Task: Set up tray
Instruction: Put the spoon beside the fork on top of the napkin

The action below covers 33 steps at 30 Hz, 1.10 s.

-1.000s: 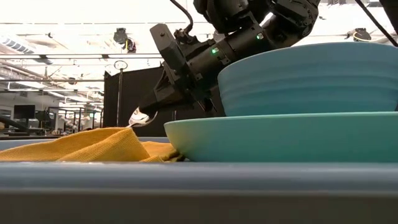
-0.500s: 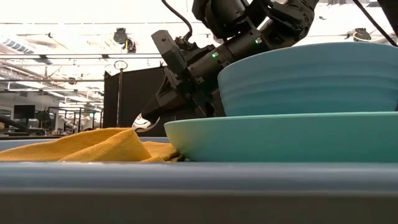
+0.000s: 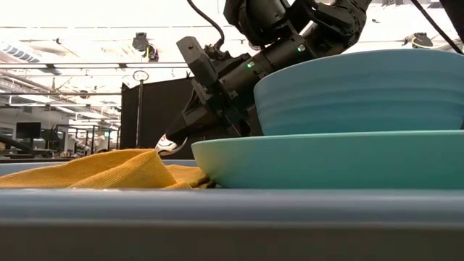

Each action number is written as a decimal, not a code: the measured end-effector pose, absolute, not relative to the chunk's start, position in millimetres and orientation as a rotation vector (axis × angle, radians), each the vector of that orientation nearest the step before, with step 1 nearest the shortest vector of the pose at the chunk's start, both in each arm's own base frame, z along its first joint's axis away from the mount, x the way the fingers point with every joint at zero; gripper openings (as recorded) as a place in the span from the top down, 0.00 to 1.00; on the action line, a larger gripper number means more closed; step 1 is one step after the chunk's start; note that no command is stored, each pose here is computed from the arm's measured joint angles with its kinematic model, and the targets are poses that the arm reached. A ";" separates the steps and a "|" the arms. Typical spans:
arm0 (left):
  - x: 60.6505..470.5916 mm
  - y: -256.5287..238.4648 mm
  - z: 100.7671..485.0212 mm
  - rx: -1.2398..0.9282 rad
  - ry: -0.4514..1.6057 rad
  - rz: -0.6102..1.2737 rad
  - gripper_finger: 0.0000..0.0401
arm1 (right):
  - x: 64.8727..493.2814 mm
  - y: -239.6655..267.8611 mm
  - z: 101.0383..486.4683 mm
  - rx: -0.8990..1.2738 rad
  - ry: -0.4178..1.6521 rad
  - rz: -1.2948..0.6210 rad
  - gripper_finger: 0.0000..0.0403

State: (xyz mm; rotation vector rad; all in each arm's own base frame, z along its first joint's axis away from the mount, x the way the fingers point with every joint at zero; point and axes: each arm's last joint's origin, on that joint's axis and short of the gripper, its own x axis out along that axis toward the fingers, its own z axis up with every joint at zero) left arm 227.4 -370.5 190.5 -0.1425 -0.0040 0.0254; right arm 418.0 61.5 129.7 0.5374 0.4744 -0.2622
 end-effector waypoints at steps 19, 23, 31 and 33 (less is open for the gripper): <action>227.6 -370.4 190.5 -0.140 -0.004 0.024 0.73 | 424.4 60.6 96.7 0.570 0.471 -0.251 0.92; 227.4 -370.5 190.5 -0.138 -0.003 0.023 0.73 | 425.1 60.8 97.8 0.571 0.459 -0.245 0.92; 227.5 -370.6 190.4 -0.140 -0.003 0.021 0.73 | 425.4 62.1 98.6 0.559 0.454 -0.233 0.91; 227.4 -370.6 190.4 -0.140 -0.003 0.021 0.73 | 425.3 62.4 98.6 0.555 0.454 -0.232 0.90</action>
